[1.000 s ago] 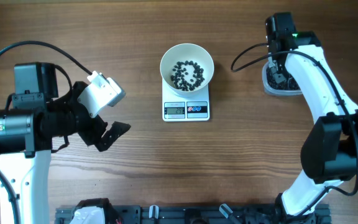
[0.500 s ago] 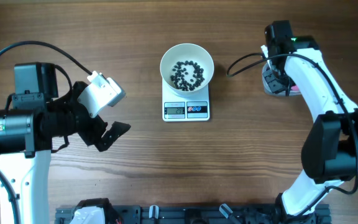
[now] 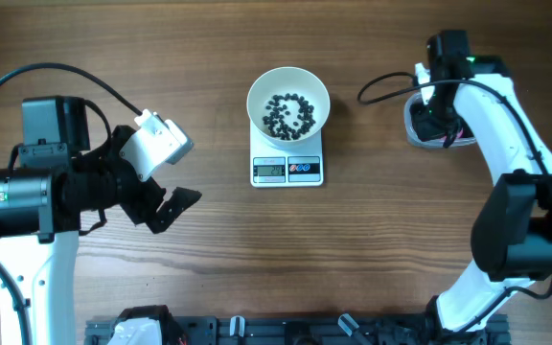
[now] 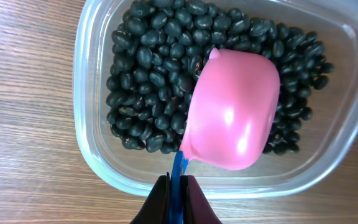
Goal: Scoop item into bowl and weigh 150g on scale
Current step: 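Return the empty scoop with the right gripper to the bean tub, then scoop black beans again from the tub with the pink scoop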
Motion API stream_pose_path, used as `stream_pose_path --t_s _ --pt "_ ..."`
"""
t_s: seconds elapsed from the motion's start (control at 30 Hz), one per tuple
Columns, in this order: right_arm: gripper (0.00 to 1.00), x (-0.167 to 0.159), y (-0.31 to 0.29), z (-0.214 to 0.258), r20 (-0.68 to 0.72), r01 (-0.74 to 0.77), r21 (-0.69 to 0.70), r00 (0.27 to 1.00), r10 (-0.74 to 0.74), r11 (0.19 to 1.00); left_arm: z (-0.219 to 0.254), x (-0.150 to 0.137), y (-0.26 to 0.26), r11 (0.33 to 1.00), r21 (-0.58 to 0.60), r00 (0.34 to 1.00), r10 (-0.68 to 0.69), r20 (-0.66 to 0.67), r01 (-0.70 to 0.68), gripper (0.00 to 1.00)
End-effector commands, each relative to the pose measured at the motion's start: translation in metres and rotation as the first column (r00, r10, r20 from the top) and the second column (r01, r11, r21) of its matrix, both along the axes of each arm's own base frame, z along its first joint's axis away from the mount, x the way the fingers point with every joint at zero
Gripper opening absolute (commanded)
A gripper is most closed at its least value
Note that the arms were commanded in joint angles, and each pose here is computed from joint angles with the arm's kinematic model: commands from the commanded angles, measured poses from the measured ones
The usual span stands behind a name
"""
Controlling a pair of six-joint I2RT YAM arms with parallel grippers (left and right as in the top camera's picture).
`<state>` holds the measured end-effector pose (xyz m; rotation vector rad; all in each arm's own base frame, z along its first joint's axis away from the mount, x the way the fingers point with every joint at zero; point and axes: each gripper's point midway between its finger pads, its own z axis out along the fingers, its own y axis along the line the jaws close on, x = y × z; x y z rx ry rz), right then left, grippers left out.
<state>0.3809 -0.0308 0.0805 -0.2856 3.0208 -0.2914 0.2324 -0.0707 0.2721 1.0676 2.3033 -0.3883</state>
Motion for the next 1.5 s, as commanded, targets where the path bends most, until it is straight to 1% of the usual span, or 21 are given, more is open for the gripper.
stream_pose_path --t_s 0.0,0.07,0.17,0.3,0.47,0.6,0.7,0.87,1.03,1.27,1.37,1.47 --pt "0.04 -0.006 0.016 -0.016 -0.046 0.079 0.201 0.996 -0.071 0.976 -0.002 0.0 -0.001 1.0 -0.002 1.0 0.005 -0.014 -0.005 1.0" --pt "0.04 -0.003 0.016 -0.011 -0.037 0.094 0.245 0.996 -0.087 0.965 -0.002 0.0 -0.001 1.0 -0.002 1.0 0.005 -0.014 -0.005 1.0" --pt "0.04 0.001 0.009 -0.004 -0.029 0.139 0.268 0.99 -0.137 0.953 -0.002 0.0 -0.001 1.0 -0.002 1.0 0.005 -0.014 -0.005 1.0" --pt "0.05 -0.006 0.002 -0.001 -0.057 0.177 0.281 0.984 -0.167 0.943 -0.002 0.0 -0.001 1.0 -0.002 1.0 0.005 -0.014 -0.005 1.0" --pt "0.04 -0.007 0.004 0.003 -0.064 0.201 0.363 0.98 -0.191 0.91 -0.002 0.0 -0.001 1.0 -0.002 1.0 0.005 -0.014 -0.005 1.0" --pt "0.04 -0.009 -0.005 0.005 -0.076 0.261 0.425 0.964 -0.253 0.867 -0.002 0.0 -0.001 1.0 -0.002 1.0 0.005 -0.013 -0.005 1.0" --pt "0.04 -0.007 -0.008 0.01 -0.079 0.286 0.504 0.955 -0.286 0.815 -0.002 0.0 -0.001 1.0 -0.002 1.0 0.005 -0.014 -0.005 1.0" --pt "0.04 -0.005 -0.011 0.018 -0.084 0.308 0.608 0.942 -0.326 0.732 -0.002 0.0 -0.001 1.0 -0.002 1.0 0.005 -0.013 -0.005 1.0" --pt "0.04 -0.003 -0.012 0.026 -0.092 0.319 0.679 0.931 -0.354 0.661 -0.002 0.0 -0.001 1.0 -0.002 1.0 0.005 -0.014 -0.005 1.0" --pt "0.04 -0.011 -0.022 0.026 -0.14 0.387 0.681 0.902 -0.408 0.622 -0.002 0.0 -0.001 1.0 -0.002 1.0 0.005 -0.013 -0.005 1.0" --pt "0.04 -0.011 -0.025 0.028 -0.156 0.411 0.7 0.886 -0.436 0.584 -0.002 0.0 -0.001 1.0 -0.002 1.0 0.005 -0.013 -0.005 1.0" --pt "0.05 -0.015 -0.032 0.029 -0.168 0.43 0.701 0.875 -0.454 0.569 -0.002 0.0 -0.001 1.0 -0.002 1.0 0.005 -0.013 -0.005 1.0"
